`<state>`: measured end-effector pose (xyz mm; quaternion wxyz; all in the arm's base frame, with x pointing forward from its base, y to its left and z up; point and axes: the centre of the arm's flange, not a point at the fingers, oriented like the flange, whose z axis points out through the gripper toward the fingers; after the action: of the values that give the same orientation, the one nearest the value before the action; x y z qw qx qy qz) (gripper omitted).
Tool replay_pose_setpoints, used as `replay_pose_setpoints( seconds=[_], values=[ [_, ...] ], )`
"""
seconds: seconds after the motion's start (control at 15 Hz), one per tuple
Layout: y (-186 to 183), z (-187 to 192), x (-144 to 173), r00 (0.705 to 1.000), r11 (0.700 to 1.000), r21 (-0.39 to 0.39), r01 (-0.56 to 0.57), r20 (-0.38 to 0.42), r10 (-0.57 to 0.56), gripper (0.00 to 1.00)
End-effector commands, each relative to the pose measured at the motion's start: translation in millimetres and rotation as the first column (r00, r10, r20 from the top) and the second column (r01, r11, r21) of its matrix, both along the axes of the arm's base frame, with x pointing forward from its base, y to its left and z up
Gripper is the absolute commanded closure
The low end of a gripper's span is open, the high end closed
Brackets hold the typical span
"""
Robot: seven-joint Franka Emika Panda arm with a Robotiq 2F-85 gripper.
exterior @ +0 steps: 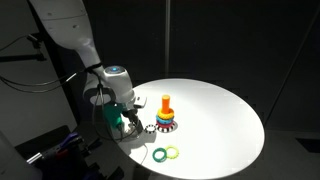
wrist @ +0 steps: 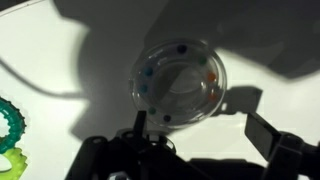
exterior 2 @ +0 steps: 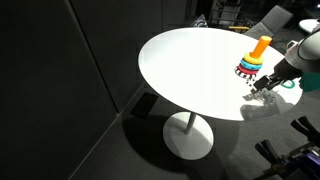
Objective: Remove the clear and striped rings from the stand and put them on the table
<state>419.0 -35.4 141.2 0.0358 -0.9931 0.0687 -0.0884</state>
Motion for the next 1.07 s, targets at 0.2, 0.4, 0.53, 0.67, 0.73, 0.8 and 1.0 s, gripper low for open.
replay_pose_setpoints(
  seconds=[0.2,0.4,0.53,0.67,0.73,0.8,1.0],
  values=[
    [-11,23,-1,0.997,0.999,-0.022,-0.039,-0.068,0.037,0.00],
    [-17,38,1,0.996,0.997,-0.054,-0.062,-0.067,0.058,0.00],
    [-20,49,3,0.995,0.995,-0.067,-0.080,-0.071,0.075,0.00],
    [-19,60,5,0.993,0.994,-0.066,-0.087,-0.084,0.081,0.00],
    [-19,67,6,0.993,0.994,-0.064,-0.088,-0.090,0.082,0.00],
    [-18,73,7,0.992,0.994,-0.058,-0.088,-0.097,0.082,0.00],
    [-14,95,9,0.989,0.996,-0.036,-0.084,-0.125,0.079,0.00]
  ],
)
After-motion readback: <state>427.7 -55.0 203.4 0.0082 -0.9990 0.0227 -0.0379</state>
